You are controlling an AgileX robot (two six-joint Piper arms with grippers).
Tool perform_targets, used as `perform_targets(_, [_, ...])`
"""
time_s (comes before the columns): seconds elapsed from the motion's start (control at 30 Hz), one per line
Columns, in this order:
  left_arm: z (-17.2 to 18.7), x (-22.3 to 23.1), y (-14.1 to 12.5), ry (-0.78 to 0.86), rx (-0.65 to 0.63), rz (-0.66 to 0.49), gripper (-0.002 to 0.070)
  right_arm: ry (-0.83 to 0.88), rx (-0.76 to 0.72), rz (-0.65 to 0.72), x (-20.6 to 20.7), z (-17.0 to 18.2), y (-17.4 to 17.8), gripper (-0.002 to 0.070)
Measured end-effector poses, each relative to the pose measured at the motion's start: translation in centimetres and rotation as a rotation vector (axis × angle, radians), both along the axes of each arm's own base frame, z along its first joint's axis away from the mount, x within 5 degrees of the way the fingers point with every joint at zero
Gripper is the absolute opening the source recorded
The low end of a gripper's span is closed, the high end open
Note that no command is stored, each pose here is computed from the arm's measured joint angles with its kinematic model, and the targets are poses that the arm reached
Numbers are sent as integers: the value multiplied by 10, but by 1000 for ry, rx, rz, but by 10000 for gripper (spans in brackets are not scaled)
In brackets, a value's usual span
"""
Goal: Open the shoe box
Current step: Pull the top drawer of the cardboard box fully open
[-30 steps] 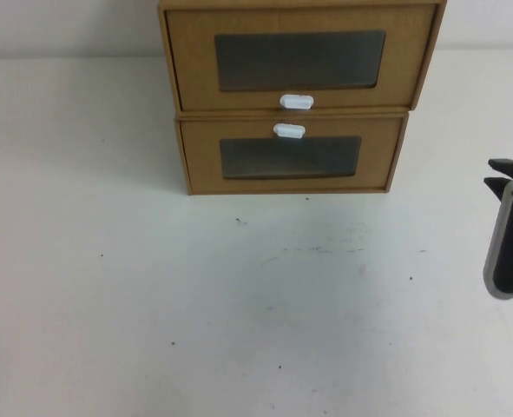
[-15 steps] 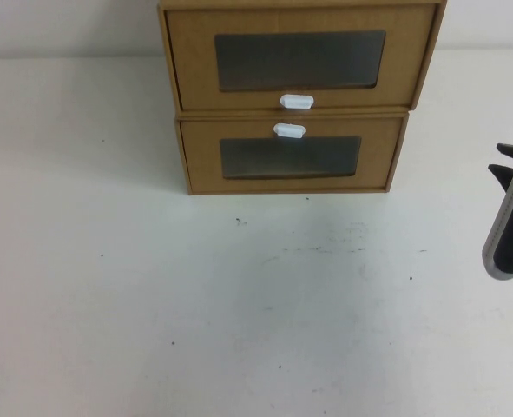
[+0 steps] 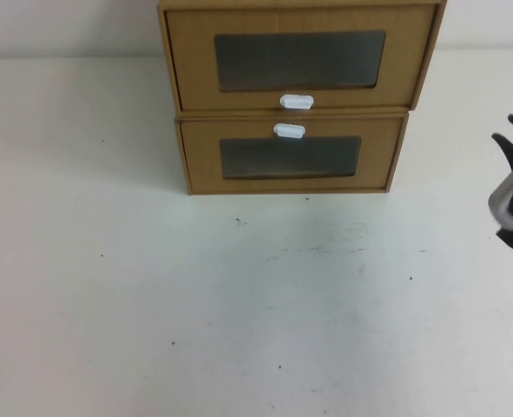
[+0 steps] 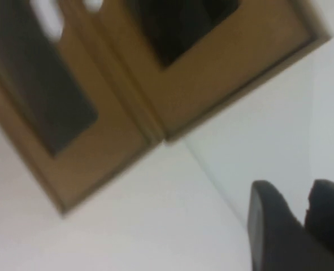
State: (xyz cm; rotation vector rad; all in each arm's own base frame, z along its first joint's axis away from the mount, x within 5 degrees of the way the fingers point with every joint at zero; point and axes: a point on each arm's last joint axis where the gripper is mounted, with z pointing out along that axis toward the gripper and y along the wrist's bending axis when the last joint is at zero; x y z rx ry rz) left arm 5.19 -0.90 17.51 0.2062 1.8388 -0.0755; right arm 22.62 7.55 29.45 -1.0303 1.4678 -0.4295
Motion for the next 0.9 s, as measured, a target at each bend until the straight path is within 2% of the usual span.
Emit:
perform_targets(0.07, [0, 0, 0, 0, 0, 0, -4, -25, 90, 16, -1, 5, 3, 128])
perform_targets(0.13, [0, 0, 0, 0, 0, 0, -4, -55, 91, 63, -2, 8, 6, 128])
perform_targets(0.23, [0, 0, 0, 0, 0, 0, -4, -66, -16, 136, -1, 3, 12, 129])
perform_targets(0.4, [0, 0, 0, 0, 0, 0, -4, 20, -198, 209, 3, -19, 21, 129])
perform_targets(0.6, [0, 0, 0, 0, 0, 0, -4, 79, -313, 246, 1, -27, 27, 129])
perform_targets(0.7, [0, 0, 0, 0, 0, 0, -4, 133, -341, 213, 1, -25, 29, 129])
perform_targets(0.83, [0, 0, 0, 0, 0, 0, -4, 163, -235, 87, 8, -13, 26, 129])
perform_targets(0.9, [0, 0, 0, 0, 0, 0, -4, 153, -210, 87, 9, -9, 28, 129])
